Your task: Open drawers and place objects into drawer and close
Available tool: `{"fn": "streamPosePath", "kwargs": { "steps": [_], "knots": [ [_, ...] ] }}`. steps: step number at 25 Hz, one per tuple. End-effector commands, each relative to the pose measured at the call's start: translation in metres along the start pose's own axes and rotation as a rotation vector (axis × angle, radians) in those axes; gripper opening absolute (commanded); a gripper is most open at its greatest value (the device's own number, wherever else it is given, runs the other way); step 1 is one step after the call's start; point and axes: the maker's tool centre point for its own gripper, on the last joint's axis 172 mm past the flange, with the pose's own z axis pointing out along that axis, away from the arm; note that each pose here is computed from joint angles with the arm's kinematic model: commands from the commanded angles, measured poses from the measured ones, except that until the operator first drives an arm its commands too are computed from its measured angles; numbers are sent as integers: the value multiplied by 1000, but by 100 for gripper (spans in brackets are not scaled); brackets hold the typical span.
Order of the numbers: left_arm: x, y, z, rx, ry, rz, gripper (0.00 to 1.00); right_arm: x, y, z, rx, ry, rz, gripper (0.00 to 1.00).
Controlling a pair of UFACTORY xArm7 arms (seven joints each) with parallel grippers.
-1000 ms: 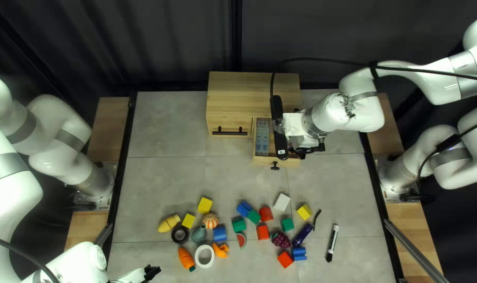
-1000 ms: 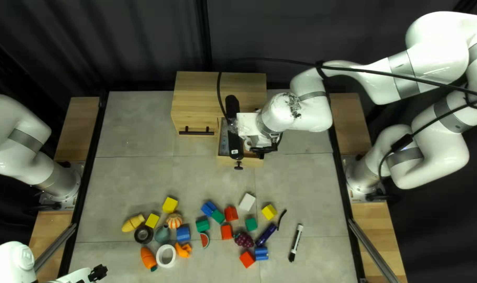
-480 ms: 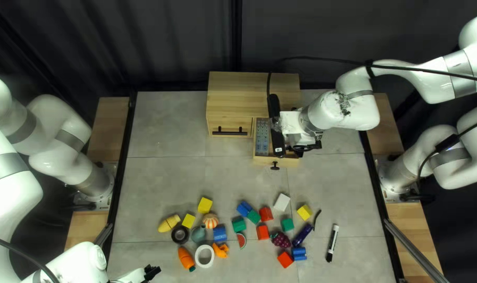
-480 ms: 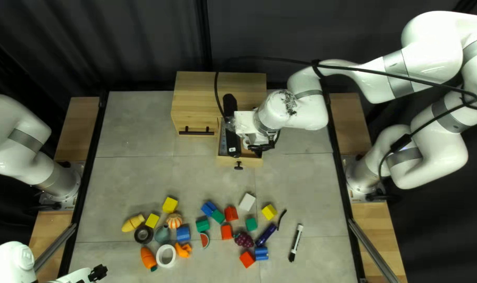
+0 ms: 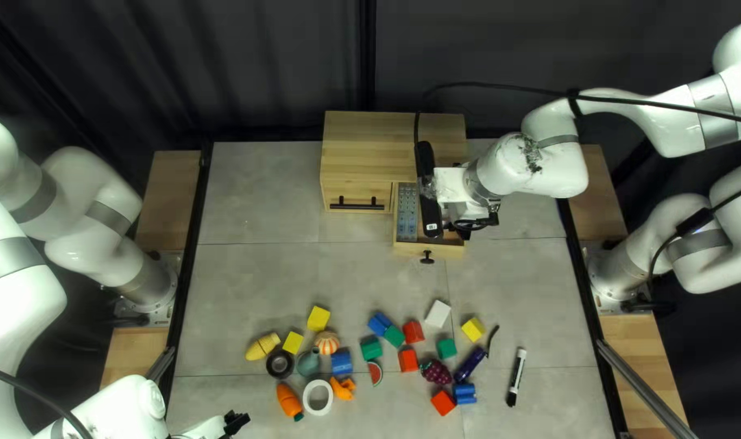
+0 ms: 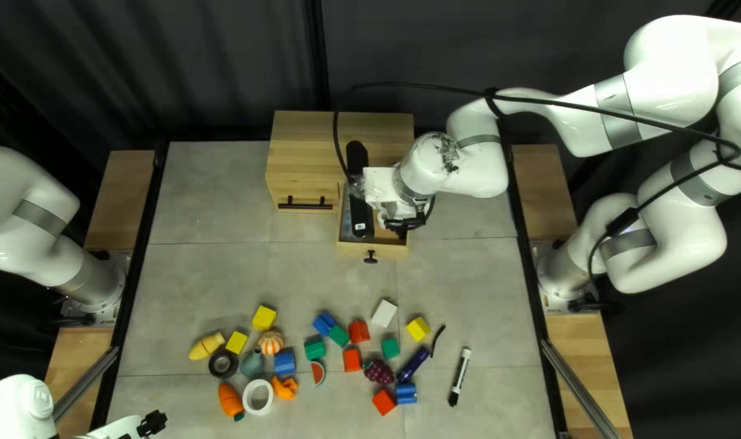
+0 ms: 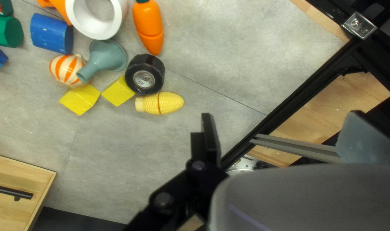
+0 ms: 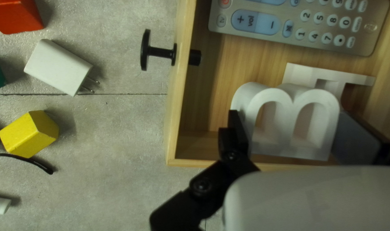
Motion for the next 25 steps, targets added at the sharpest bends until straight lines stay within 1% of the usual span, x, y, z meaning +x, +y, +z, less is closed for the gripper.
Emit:
{"fn": "streamPosePath", "kwargs": {
  "steps": [1, 25],
  "knots": [
    [0, 0, 0, 0, 0, 0, 100, -2, 0, 3, 3, 0, 2, 0],
    [0, 0, 0, 0, 0, 0, 100, 0, 10, 7, -2, -6, 4, 0]
  ]
}}
